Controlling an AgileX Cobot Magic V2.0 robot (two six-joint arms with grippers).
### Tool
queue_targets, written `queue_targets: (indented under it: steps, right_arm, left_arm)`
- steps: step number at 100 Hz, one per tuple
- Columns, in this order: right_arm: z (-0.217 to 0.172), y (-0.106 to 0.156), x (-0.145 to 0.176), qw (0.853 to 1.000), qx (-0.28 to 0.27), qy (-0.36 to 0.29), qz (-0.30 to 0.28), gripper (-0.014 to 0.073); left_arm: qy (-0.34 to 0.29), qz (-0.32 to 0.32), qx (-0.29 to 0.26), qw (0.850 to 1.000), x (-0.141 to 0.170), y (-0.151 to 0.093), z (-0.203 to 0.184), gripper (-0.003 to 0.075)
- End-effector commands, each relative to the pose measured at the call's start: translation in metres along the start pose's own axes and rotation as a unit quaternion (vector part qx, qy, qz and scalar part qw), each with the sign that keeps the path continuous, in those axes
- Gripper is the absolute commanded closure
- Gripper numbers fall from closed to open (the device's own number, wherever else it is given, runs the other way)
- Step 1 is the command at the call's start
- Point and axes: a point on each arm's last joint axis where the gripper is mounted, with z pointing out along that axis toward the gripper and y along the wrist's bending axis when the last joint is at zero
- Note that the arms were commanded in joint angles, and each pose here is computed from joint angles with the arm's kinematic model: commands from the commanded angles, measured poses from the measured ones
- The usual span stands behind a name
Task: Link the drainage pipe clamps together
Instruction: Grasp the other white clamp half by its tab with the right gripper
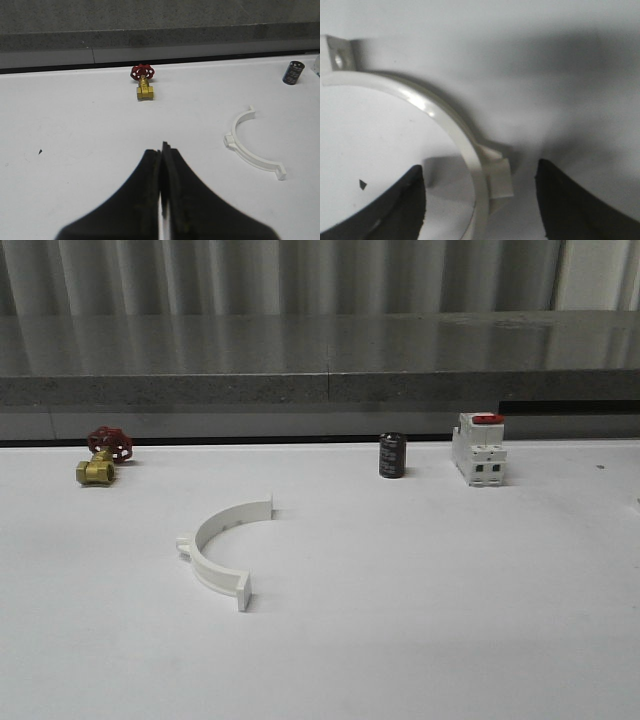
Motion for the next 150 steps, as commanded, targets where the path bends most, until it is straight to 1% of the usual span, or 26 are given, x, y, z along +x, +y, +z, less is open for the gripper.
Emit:
queue_targets:
  steps: [1, 13, 18, 27, 32, 50, 55, 66, 70, 76, 90, 95, 100, 111, 116, 130, 141, 150]
  right_arm:
    - [-0.02, -0.003, -0.013, 0.999, 0.007, -0.049, -0.002, 0.0221]
    - [-0.02, -0.003, -0.013, 0.999, 0.007, -0.049, -0.002, 0.0388]
    - [-0.02, -0.003, -0.013, 0.999, 0.007, -0.049, -0.002, 0.0443]
    - [-0.02, -0.003, -0.014, 0.999, 0.007, -0.051, -0.002, 0.0508]
    - [-0.02, -0.003, -0.014, 0.999, 0.007, -0.052, -0.002, 0.0519]
    - [-0.02, -0.001, -0.013, 0.999, -0.002, -0.046, 0.01, 0.0517]
    - [-0.02, 0.0, -0.014, 0.998, -0.011, -0.051, 0.025, 0.0517]
    - [-0.025, 0.008, -0.017, 0.994, -0.048, -0.066, 0.077, 0.0517]
    - [-0.028, 0.012, -0.017, 0.993, -0.056, -0.068, 0.08, 0.0516]
    - [-0.036, 0.021, -0.018, 0.993, -0.062, -0.073, 0.069, 0.0516]
    - [-0.063, 0.054, -0.021, 0.991, -0.081, -0.101, 0.029, 0.0515]
    - [-0.073, 0.072, -0.02, 0.989, -0.093, -0.111, 0.014, 0.0515]
    - [-0.083, 0.089, -0.019, 0.987, -0.107, -0.121, 0.012, 0.0515]
    - [-0.093, 0.129, -0.015, 0.981, -0.137, -0.134, -0.001, 0.0515]
    - [-0.095, 0.151, -0.01, 0.979, -0.154, -0.134, -0.009, 0.0515]
    - [-0.099, 0.201, 0.004, 0.974, -0.194, -0.117, -0.009, 0.0517]
    - [-0.101, 0.229, 0.008, 0.972, -0.209, -0.107, -0.004, 0.0517]
    - [-0.099, 0.246, 0.009, 0.974, -0.202, -0.1, -0.008, 0.0517]
  left_arm:
    - [-0.046, -0.003, -0.002, 0.999, -0.014, 0.0, -0.004, 0.0741]
    - [-0.046, -0.003, -0.002, 0.999, -0.014, 0.0, -0.004, 0.0741]
    - [-0.046, -0.003, -0.002, 0.999, -0.014, 0.0, -0.004, 0.0741]
    - [-0.046, -0.003, -0.002, 0.999, -0.014, 0.0, -0.004, 0.0741]
    - [-0.046, -0.003, -0.002, 0.999, -0.014, 0.0, -0.004, 0.0741]
    - [-0.046, -0.003, -0.002, 0.999, -0.014, 0.0, -0.004, 0.0741]
    - [-0.046, -0.003, -0.002, 0.999, -0.014, 0.0, -0.004, 0.0741]
    - [-0.046, -0.003, -0.002, 0.999, -0.014, 0.0, -0.004, 0.0741]
    - [-0.046, -0.003, -0.002, 0.999, -0.014, 0.0, -0.004, 0.0741]
    - [-0.046, -0.003, -0.002, 0.999, -0.014, 0.0, -0.004, 0.0741]
    - [-0.046, -0.003, -0.002, 0.999, -0.014, 0.0, -0.004, 0.0741]
    - [-0.046, -0.003, -0.002, 0.999, -0.014, 0.0, -0.004, 0.0741]
    - [-0.046, -0.003, -0.002, 0.999, -0.014, 0.0, -0.004, 0.0741]
    - [-0.046, -0.003, -0.002, 0.999, -0.014, 0.0, -0.004, 0.0741]
    - [-0.046, -0.003, -0.002, 0.999, -0.014, 0.0, -0.004, 0.0741]
    - [-0.046, -0.003, -0.002, 0.999, -0.014, 0.0, -0.004, 0.0741]
    - [-0.046, -0.003, -0.002, 0.999, -0.014, 0.0, -0.004, 0.0741]
    - [-0.046, -0.003, -0.002, 0.999, -0.014, 0.0, -0.004, 0.0741]
